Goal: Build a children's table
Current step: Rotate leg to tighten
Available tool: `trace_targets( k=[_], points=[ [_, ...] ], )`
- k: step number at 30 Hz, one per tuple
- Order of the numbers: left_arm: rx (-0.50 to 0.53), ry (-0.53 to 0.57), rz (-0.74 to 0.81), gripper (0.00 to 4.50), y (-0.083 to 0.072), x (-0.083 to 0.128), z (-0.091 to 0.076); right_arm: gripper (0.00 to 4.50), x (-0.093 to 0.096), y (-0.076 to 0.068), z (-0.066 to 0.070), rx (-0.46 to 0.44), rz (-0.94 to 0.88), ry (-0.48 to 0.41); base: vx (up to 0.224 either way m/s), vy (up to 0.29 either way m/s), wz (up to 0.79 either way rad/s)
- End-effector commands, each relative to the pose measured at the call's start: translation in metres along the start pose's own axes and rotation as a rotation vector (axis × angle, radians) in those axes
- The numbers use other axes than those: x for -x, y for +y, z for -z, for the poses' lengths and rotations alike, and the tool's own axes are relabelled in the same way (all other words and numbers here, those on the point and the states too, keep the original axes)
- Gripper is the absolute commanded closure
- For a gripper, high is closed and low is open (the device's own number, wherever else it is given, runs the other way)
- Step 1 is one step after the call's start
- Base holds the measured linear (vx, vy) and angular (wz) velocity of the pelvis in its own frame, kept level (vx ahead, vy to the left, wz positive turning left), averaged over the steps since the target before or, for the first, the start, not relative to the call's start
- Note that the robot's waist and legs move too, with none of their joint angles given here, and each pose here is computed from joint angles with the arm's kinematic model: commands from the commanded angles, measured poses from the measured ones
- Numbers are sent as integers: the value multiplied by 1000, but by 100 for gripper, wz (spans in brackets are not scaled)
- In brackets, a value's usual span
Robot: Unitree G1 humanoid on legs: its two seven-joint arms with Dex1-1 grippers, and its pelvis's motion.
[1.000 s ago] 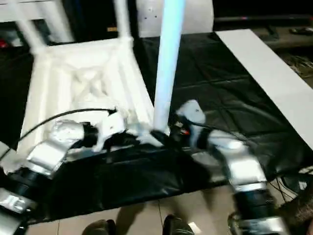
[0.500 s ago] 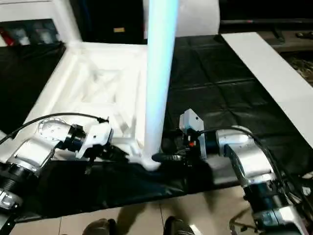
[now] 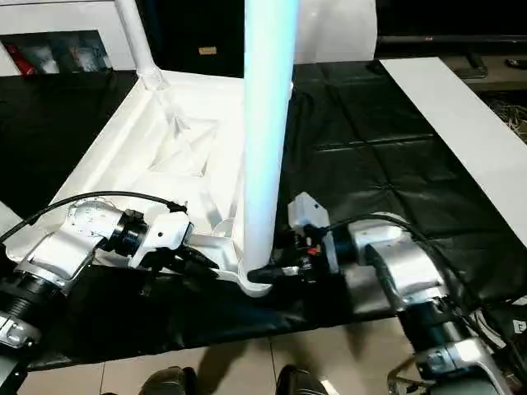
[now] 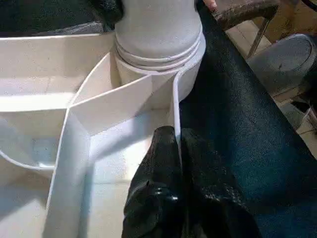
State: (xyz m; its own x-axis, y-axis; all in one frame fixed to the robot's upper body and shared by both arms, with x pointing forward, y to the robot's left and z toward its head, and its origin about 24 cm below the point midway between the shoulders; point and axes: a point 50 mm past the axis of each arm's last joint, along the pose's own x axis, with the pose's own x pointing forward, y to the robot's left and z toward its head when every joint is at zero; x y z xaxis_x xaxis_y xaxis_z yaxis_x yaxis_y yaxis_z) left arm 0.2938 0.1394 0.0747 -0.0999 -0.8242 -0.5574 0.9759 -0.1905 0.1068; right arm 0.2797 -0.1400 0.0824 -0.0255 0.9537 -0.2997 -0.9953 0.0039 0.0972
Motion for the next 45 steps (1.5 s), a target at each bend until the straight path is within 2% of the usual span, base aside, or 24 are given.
trace_targets(
  k=[1, 8, 12, 14, 15, 17, 21, 22, 25, 28, 31, 34, 35, 39, 40, 41, 42, 45],
  points=[
    [-33, 25, 92, 450, -4, -10, -2, 227, -2, -2, -4, 11, -9, -7, 0, 0, 0],
    [-12, 23, 68, 450, -2, -9, 0, 245, -2, 0, -3, -30, -57, -20, 0, 0, 0],
    [48, -19, -4, 450, 1, -12, -2, 246, -3, 6, -4, -80, -41, -71, 0, 0, 0],
    [95, -33, -108, 450, 9, -18, -4, 246, -12, 8, -6, -119, 27, -111, 0, 0, 0],
    [96, -33, -109, 450, 9, -18, -4, 246, -12, 8, -6, -119, 28, -111, 0, 0, 0],
    [171, -55, -229, 450, 19, -29, -8, 246, -35, 2, -6, -166, 193, -130, 0, 0, 0],
    [222, -75, -294, 450, 25, -38, -13, 246, -49, -1, -11, -203, 270, -166, -28, 0, -6],
    [270, -81, -363, 450, 32, -48, -18, 246, -66, -6, -19, -243, 347, -202, 0, 0, 0],
    [328, -98, -458, 450, 41, -58, -27, 246, -86, -13, -30, -309, 460, -237, 0, 0, 0],
    [376, -100, -565, 450, 50, -65, -36, 246, -102, -20, -41, -375, 582, -262, 0, 0, 0],
    [397, -96, -641, 450, 56, -70, -43, 246, -111, -24, -45, -380, 691, -240, 0, 0, 0],
    [410, -93, -674, 450, 58, -72, -46, 246, -114, -26, -45, -370, 751, -236, 0, 0, 0],
    [400, -84, -677, 450, 57, -73, -46, 191, -110, -25, -44, -364, 783, -277, 0, 0, 0],
    [393, -79, -669, 450, 55, -71, -45, 176, -104, -25, -44, -368, 808, -310, 0, 0, 0],
    [363, -80, -639, 450, 52, -67, -43, 154, -94, -26, -45, -355, 826, -352, 0, 0, 0],
    [353, -81, -629, 450, 51, -66, -43, 141, -91, -26, -46, -349, 831, -364, 0, 0, 0],
    [347, -82, -612, 450, 49, -63, -41, 134, -85, -26, -46, -299, 820, -364, 0, 0, 0],
    [344, -82, -602, 450, 47, -62, -39, 107, -81, -25, -45, -260, 808, -359, 0, 0, 0]
  ],
)
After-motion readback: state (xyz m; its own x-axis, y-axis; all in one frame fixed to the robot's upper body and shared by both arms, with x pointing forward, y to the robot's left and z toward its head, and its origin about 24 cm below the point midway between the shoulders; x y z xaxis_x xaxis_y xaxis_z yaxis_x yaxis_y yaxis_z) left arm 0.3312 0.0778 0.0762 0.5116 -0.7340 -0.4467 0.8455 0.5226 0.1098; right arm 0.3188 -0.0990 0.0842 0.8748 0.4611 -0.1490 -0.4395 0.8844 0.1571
